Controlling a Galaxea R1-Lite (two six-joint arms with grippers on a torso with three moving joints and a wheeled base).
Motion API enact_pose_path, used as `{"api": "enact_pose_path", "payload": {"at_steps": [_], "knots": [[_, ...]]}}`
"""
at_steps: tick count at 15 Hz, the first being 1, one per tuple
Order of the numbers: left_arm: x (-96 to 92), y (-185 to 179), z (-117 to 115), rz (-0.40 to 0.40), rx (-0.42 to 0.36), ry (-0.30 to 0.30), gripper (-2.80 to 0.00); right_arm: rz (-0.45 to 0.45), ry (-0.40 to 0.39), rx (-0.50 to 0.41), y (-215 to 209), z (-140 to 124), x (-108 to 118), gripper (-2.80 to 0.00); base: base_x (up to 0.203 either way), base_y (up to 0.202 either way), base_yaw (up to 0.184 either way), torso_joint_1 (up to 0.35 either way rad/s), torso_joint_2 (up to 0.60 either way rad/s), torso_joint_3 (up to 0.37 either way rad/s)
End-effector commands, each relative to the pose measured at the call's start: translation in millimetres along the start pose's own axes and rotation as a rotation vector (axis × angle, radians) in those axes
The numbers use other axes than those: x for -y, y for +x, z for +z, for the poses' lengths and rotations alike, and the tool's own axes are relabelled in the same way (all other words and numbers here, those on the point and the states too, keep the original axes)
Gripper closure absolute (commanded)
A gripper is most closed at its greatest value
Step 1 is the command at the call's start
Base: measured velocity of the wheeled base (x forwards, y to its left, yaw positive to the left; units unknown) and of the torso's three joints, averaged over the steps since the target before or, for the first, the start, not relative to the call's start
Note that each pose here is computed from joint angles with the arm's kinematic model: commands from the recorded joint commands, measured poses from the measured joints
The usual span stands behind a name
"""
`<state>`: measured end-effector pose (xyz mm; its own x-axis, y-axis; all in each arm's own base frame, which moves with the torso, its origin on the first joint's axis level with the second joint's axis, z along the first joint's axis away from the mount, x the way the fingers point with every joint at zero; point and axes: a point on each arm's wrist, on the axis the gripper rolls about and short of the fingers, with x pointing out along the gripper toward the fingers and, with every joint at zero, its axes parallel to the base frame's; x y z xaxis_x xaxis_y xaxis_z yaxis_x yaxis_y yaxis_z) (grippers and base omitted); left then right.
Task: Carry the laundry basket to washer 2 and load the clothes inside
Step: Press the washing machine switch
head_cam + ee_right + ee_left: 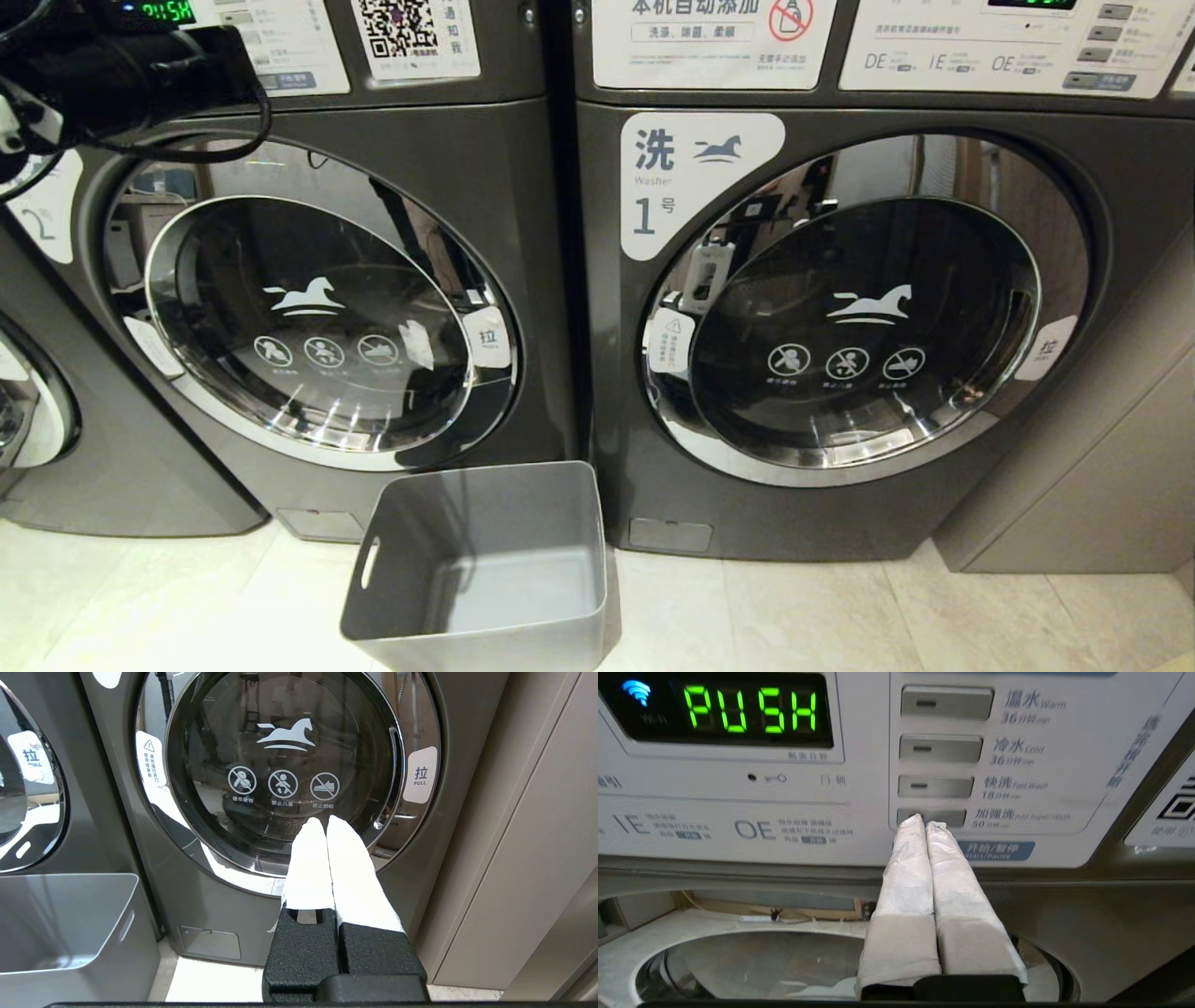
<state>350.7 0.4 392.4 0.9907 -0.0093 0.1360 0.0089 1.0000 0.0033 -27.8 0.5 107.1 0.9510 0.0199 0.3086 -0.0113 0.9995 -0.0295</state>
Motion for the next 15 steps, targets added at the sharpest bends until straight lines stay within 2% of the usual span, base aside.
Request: {"api": "enact_pose_path", "payload": {"at_steps": [1, 5, 11, 15], "knots": [[0.3, -24.4, 16.4, 0.001, -0.021, 0.003, 0.00, 0.001, 0.000, -0.039, 0.6, -11.5, -0.3, 0.00, 0.000, 0.000, 0.000, 0.000, 0.00, 0.000], [-0.1, -41.0, 23.5, 0.003, -0.034, 0.003, 0.00, 0.003, 0.000, -0.039, 0.6, -11.5, -0.3, 0.00, 0.000, 0.000, 0.000, 0.000, 0.00, 0.000], [-0.2, -23.9, 4.7, 0.000, -0.086, -0.004, 0.00, 0.001, 0.000, -0.039, 0.6, -11.5, -0.3, 0.00, 0.000, 0.000, 0.000, 0.000, 0.00, 0.000], [0.7, -13.1, 2.3, -0.003, -0.080, -0.004, 0.00, 0.001, 0.000, -0.039, 0.6, -11.5, -0.3, 0.00, 0.000, 0.000, 0.000, 0.000, 0.00, 0.000]]}}
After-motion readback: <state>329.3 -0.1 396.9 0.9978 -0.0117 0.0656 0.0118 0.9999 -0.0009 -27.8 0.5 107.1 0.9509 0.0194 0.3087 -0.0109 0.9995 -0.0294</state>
